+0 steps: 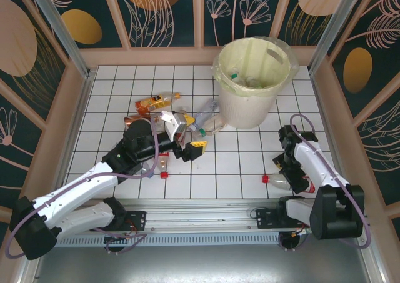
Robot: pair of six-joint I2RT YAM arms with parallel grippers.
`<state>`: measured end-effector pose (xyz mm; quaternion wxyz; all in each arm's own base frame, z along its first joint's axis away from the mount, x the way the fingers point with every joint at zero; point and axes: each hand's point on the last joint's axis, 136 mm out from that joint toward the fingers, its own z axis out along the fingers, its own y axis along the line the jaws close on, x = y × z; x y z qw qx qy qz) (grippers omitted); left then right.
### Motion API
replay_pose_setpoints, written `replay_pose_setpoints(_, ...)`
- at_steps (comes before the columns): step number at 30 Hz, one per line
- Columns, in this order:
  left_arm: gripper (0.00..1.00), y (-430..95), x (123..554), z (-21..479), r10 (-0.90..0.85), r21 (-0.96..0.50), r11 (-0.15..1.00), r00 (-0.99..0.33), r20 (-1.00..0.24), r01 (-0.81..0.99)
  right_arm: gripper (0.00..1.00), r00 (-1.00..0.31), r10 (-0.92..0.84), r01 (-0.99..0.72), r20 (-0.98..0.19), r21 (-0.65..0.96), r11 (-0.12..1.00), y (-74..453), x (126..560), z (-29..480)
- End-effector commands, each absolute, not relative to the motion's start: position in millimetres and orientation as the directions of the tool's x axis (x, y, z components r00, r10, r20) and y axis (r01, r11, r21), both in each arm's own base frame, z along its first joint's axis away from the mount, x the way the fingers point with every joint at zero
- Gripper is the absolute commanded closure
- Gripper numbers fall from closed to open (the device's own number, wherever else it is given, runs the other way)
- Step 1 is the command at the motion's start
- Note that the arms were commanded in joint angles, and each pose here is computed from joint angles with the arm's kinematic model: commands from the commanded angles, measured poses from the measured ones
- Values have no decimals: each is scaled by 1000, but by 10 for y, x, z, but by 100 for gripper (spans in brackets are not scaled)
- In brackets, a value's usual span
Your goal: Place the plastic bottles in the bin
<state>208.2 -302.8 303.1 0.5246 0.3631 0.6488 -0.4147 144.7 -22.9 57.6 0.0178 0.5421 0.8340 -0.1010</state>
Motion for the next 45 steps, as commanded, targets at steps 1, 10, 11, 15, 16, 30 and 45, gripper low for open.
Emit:
replay_pose_setpoints(1,1,-3019,2063,3118,10,-133,387,-148,-989,913,2,-393,901,917,-183,-149,370,-308,1528,571)
replay_pose_setpoints(10,1,-3010,2058,3121,6,-137,388,-152,-988,911,4,-382,901,924,-204,-68,377,-299,1824,504)
replay_pose_setpoints(11,1,-3010,2061,3121,6,-137,389,-151,-988,911,4,-387,897,922,-212,-55,384,-302,1865,502)
replay_pose_setpoints(15,2,-3016,2068,3106,10,-139,390,-155,-988,910,7,-415,887,907,-201,-16,421,-247,1994,418)
replay_pose_setpoints(16,1,-3016,2070,3108,8,-140,391,-155,-988,910,8,-425,884,902,-196,-8,432,-233,2023,388)
replay_pose_setpoints(30,2,-3100,2081,3041,18,-160,363,-178,-984,918,12,-634,691,666,-348,208,716,-85,2862,391)
replay_pose_setpoints(45,1,-3195,2070,2977,17,-246,324,-266,-964,913,27,-689,565,505,-454,260,823,-4,3011,397)
